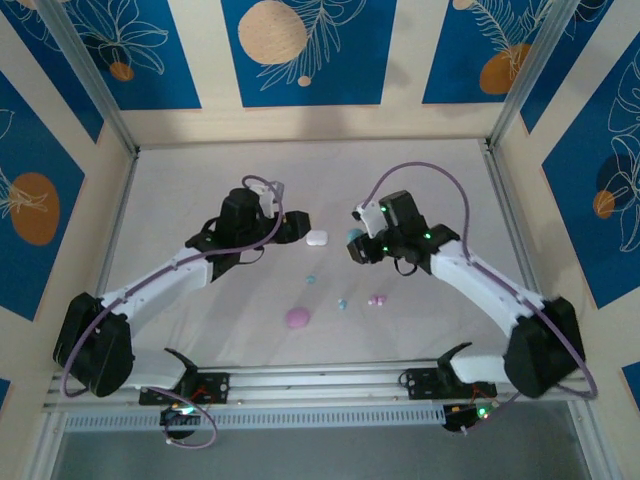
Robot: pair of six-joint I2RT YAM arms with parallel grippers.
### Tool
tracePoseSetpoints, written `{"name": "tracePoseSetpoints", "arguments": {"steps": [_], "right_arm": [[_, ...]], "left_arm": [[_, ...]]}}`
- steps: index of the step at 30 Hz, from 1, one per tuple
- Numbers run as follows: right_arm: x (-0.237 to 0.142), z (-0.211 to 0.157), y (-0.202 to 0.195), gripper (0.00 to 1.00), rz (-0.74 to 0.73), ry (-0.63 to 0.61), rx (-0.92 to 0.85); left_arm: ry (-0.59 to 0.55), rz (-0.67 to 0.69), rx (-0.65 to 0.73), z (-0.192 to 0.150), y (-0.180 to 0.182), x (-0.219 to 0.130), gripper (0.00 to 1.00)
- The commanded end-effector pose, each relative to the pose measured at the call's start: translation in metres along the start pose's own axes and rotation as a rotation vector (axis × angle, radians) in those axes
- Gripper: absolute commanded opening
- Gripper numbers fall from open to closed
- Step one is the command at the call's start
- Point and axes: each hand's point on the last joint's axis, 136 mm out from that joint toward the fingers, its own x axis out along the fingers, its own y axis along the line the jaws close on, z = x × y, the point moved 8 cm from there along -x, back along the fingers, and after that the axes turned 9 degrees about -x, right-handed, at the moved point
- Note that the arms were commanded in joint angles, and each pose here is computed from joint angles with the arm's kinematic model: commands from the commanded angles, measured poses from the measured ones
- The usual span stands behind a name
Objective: Insert the wireless bluetooth earbuds into the charging case
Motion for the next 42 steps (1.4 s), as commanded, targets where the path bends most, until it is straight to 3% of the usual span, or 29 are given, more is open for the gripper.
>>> {"name": "tracePoseSetpoints", "arguments": {"steps": [1,7,12,20,23,27,30,34,38,42], "right_arm": [[-0.022,0.021,0.018,0.40,0.108,-0.223,-0.187],[-0.046,0.036,0.027,0.40,0.130,-0.334,-0.262],[-0.048,0.038,0.029,0.40,0.137,-0.349,-0.266],[-0.050,0.038,0.032,0.40,0.152,-0.357,-0.286],[-0.049,0.037,0.033,0.41,0.150,-0.369,-0.309],[-0.051,0.037,0.031,0.41,0.127,-0.381,-0.322],[-0.054,0.036,0.032,0.46,0.106,-0.413,-0.370],[-0.064,0.031,0.026,0.55,0.050,-0.523,-0.405],[-0.075,0.022,0.020,0.58,0.112,-0.652,-0.477],[-0.077,0.025,0.009,0.59,0.134,-0.678,-0.476]], "left_arm": [[0.010,-0.188,0.028,0.007,-0.043,-0.001,0.62],[0.067,-0.281,0.062,-0.003,-0.074,0.002,0.63],[0.114,-0.310,0.094,-0.011,-0.088,0.007,0.64],[0.148,-0.252,0.103,-0.017,-0.092,0.020,0.61],[0.151,-0.242,0.091,-0.016,-0.093,0.024,0.51],[0.144,-0.217,0.054,-0.016,-0.090,0.027,0.27],[0.122,-0.203,-0.012,-0.016,-0.086,0.026,0.13],[0.055,-0.257,-0.130,-0.011,-0.087,0.020,0.06],[0.029,-0.353,-0.253,-0.010,-0.093,0.015,0.04],[0.026,-0.428,-0.360,-0.010,-0.095,0.014,0.02]]}}
